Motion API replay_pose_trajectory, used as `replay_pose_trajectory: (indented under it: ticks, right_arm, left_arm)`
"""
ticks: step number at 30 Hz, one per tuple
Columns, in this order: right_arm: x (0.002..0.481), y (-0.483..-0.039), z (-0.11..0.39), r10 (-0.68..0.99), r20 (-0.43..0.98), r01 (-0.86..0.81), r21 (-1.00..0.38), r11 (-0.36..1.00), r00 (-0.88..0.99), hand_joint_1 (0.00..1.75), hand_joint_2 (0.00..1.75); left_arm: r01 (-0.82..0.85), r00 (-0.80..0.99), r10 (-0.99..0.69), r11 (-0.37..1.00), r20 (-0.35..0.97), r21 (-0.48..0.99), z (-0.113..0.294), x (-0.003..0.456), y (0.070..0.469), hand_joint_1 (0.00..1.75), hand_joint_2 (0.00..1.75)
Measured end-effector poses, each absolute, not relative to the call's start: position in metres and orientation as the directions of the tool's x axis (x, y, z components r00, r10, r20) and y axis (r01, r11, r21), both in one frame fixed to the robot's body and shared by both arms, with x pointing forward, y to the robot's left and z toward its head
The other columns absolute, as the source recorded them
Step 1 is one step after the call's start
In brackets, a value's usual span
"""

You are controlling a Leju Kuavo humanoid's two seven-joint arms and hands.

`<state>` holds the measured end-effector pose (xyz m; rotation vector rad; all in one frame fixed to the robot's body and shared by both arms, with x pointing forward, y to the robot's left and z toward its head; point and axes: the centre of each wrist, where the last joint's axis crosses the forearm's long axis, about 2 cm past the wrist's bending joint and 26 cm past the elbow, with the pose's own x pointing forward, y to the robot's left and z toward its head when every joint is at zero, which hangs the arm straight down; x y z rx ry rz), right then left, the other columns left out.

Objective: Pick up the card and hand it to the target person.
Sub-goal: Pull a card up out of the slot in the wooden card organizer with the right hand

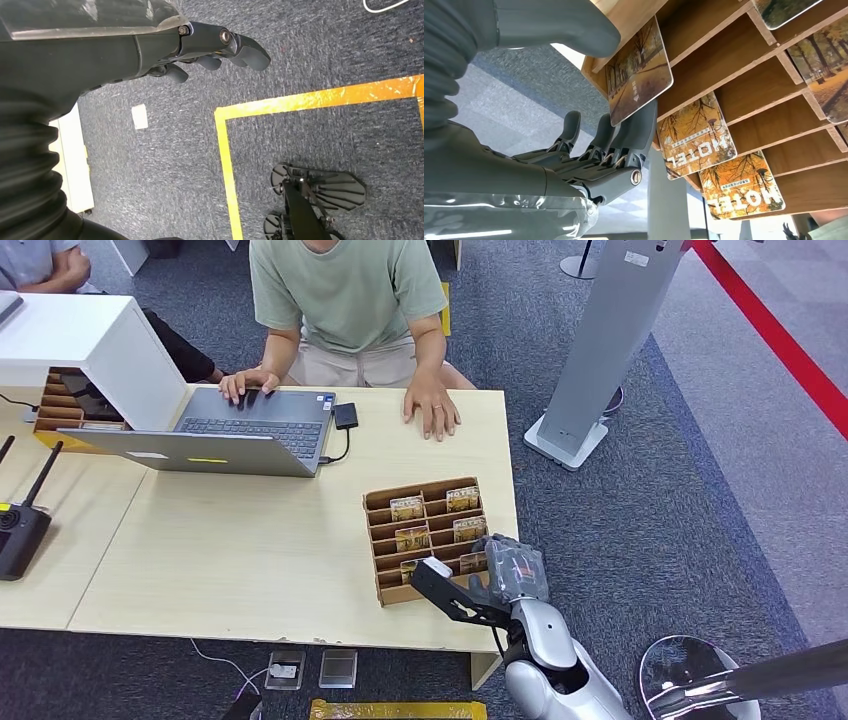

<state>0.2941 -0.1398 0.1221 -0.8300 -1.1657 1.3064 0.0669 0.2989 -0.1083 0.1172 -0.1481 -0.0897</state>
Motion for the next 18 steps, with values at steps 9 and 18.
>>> replay_pose_trajectory:
  ticks: [9,18]
  right_arm:
    - [0.2921,-0.1404,0.1221,0.979,0.173,-0.276,-0.951,0.138,-0.106,1.06,1.75]
    - [0.2924,-0.1410,0.1234,0.979,0.176,-0.268,-0.953,0.143,-0.102,1.37,1.75]
  left_arm:
    - [0.085,0.984,-0.102,0.989,0.144,0.119,-0.1083,0.0670,0.2987,0.00,1.75]
    - [0.088,0.984,-0.105,0.988,0.140,0.125,-0.1082,0.0671,0.2985,0.00,1.75]
